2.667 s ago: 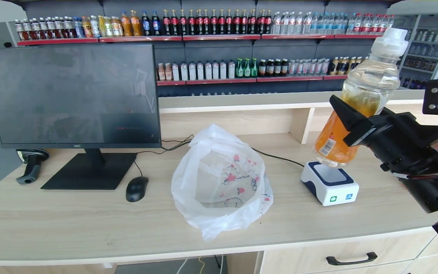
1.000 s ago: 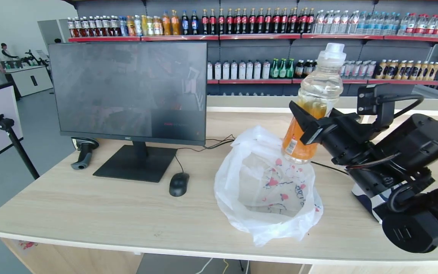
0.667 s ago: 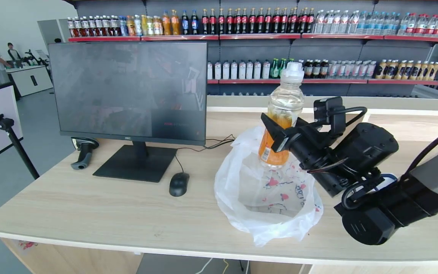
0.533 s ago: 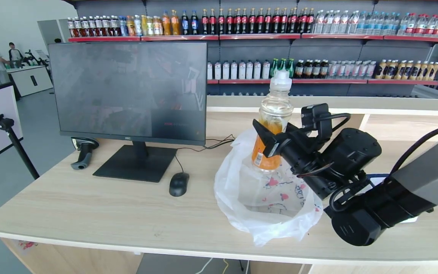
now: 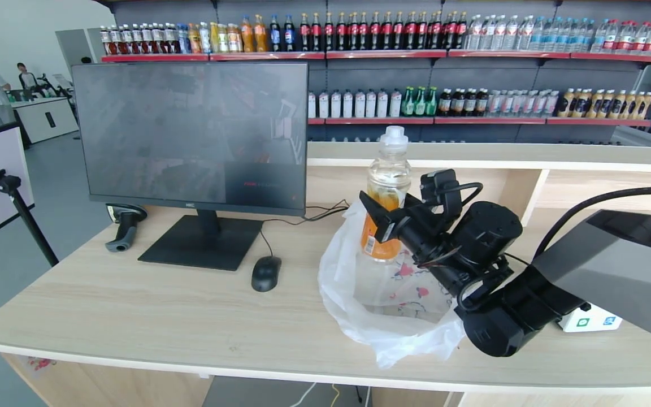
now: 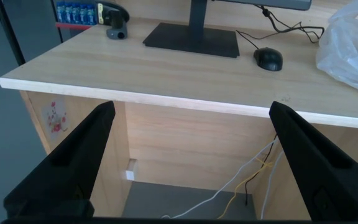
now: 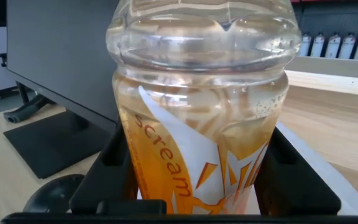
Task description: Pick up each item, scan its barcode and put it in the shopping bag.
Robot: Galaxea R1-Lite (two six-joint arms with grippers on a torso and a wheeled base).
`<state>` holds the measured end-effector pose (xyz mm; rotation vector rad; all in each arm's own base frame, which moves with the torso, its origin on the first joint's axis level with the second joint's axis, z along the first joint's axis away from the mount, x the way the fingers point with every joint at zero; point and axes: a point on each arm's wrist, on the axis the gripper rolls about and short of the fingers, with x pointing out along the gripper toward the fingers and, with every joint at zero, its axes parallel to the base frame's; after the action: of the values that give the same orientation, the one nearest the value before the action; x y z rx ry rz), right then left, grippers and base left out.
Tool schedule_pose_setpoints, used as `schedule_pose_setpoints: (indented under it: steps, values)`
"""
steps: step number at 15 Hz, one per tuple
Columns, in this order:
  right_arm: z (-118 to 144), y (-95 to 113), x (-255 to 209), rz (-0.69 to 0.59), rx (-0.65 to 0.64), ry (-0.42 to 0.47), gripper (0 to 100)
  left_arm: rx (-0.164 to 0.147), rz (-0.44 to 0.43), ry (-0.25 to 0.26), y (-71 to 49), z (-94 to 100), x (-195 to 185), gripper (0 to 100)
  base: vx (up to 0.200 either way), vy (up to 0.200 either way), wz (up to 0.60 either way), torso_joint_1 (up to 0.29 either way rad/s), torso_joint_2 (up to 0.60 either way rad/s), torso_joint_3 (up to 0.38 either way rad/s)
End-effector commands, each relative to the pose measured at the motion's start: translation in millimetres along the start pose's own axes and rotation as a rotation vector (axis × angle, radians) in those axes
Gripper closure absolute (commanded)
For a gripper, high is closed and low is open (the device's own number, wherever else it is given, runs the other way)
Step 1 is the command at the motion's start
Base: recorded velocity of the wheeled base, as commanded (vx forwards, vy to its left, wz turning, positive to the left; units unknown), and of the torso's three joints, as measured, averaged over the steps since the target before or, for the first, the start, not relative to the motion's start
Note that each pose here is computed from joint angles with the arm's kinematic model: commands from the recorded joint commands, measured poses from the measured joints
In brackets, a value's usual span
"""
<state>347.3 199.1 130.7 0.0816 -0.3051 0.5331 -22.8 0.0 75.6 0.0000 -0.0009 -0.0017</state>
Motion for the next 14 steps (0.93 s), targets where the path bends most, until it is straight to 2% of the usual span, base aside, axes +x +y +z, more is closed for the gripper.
schedule_pose_setpoints:
  steps: [1,4,14]
  values:
    - [-5,0,1,0.001,-0.003,0.007,100,0.002,0.0,-0.001,0.0,0.0,0,0,0.0,0.0,0.0,0.0,0.0,0.0]
    - [-22,1,0,0.002,-0.022,0.048,100,0.002,0.0,-0.005,0.0,0.5,0,0,0.0,0.0,0.0,0.0,0.0,0.0]
    - [-48,-7,5,-0.014,-0.021,0.085,100,0.0,0.0,-0.005,0.0,0.5,0,0,0.0,0.0,0.0,0.0,0.0,0.0]
